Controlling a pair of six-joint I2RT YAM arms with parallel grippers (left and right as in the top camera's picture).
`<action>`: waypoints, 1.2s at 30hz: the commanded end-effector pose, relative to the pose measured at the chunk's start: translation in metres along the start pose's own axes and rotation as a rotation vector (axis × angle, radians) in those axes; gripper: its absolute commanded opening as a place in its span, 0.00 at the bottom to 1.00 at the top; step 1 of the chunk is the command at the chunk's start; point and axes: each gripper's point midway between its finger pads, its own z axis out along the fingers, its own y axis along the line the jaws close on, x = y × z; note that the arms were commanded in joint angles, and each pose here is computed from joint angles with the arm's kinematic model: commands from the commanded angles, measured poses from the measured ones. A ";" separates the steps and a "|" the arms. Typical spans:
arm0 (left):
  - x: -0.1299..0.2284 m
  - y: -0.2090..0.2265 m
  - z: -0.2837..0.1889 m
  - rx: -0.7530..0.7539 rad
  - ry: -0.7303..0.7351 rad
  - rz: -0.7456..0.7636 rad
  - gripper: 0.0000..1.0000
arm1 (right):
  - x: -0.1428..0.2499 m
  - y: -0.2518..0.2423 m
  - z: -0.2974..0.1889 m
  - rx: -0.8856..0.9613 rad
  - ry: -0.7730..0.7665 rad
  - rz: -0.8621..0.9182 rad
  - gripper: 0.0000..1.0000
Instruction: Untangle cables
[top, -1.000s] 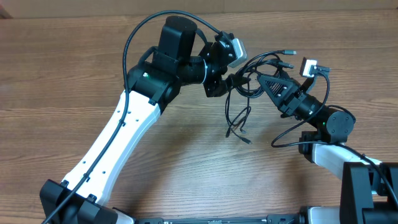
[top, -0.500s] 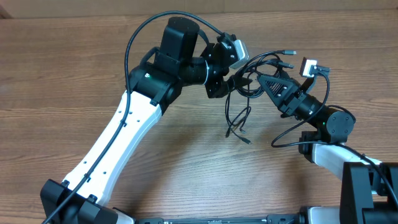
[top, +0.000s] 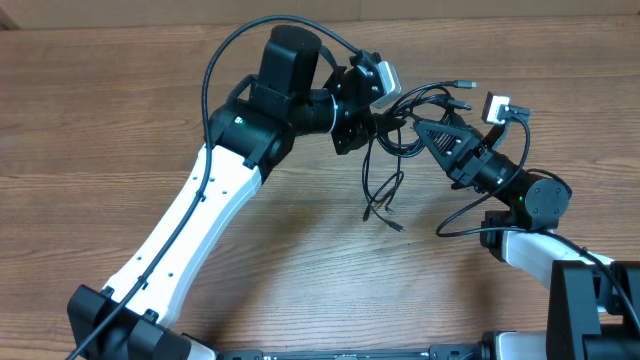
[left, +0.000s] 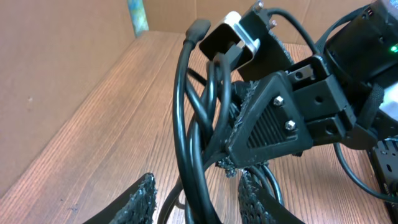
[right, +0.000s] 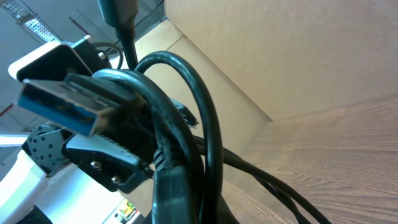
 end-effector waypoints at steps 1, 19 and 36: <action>-0.002 0.002 0.005 0.003 0.000 0.015 0.40 | -0.005 0.011 0.002 -0.035 -0.015 -0.049 0.04; -0.002 0.002 0.006 0.003 -0.001 0.017 0.26 | -0.005 0.011 0.002 -0.035 -0.015 -0.049 0.04; 0.001 0.014 0.005 -0.065 0.021 -0.003 0.04 | -0.004 0.008 0.002 -0.025 -0.012 -0.045 0.04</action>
